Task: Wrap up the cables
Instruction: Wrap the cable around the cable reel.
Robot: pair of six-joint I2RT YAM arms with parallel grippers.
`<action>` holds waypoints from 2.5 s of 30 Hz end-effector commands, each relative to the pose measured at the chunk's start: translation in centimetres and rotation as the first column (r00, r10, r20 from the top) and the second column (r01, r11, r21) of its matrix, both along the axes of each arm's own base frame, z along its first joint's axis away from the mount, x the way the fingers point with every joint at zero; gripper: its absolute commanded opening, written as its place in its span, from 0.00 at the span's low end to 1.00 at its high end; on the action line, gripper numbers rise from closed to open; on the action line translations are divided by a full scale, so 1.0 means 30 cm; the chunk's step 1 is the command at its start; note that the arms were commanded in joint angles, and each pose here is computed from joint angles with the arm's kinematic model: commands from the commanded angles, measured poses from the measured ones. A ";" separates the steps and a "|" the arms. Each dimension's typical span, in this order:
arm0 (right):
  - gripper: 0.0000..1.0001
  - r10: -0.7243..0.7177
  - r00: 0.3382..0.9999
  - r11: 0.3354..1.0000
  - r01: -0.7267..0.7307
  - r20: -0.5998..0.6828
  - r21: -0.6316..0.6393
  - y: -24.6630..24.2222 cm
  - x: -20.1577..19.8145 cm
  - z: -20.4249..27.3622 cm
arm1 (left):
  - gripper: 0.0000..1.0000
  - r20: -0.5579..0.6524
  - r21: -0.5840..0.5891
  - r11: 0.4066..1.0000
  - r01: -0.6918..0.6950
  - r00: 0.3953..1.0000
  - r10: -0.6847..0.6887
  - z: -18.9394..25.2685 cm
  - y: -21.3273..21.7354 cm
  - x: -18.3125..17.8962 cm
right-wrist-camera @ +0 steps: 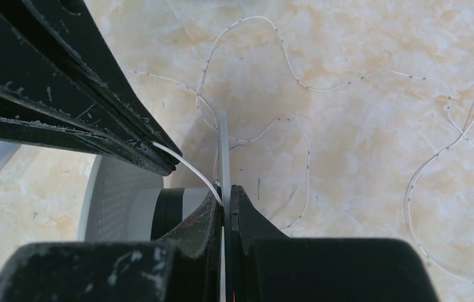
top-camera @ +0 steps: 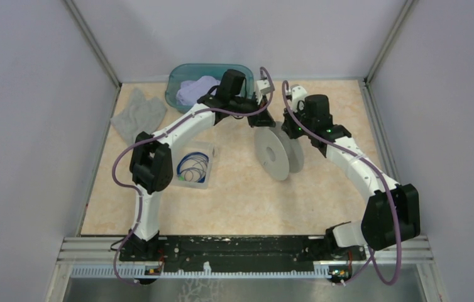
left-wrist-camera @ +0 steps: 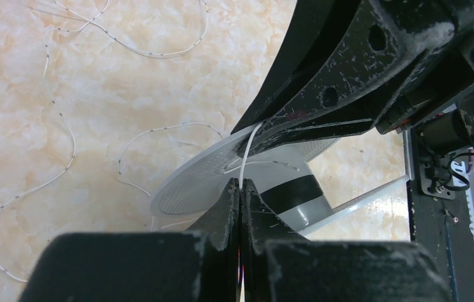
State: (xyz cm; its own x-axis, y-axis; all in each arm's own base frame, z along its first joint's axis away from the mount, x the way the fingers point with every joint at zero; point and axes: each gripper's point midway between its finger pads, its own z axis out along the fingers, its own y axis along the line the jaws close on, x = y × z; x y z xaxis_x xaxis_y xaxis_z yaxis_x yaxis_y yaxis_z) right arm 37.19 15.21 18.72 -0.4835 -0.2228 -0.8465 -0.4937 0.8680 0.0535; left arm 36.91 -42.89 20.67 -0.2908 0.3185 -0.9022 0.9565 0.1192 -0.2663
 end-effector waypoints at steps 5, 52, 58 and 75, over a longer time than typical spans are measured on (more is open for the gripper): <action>0.00 0.132 0.986 0.990 -0.125 0.099 -0.068 0.020 0.001 0.047 | 0.00 0.092 0.074 0.997 0.036 0.995 -0.042 -0.047 0.025 0.005; 0.00 0.120 0.990 0.988 -0.112 0.077 -0.103 -0.014 -0.022 0.029 | 0.00 0.226 0.212 0.976 0.055 0.968 -0.104 -0.172 0.045 0.040; 0.00 0.157 0.983 0.983 -0.147 0.096 -0.110 -0.005 -0.028 0.066 | 0.10 0.242 0.143 0.989 0.029 0.968 -0.063 -0.092 0.022 0.063; 0.00 0.130 0.955 0.986 -0.096 0.267 -0.137 -0.050 -0.052 0.499 | 0.86 0.232 -0.057 0.996 -0.072 0.969 0.083 0.263 0.289 0.105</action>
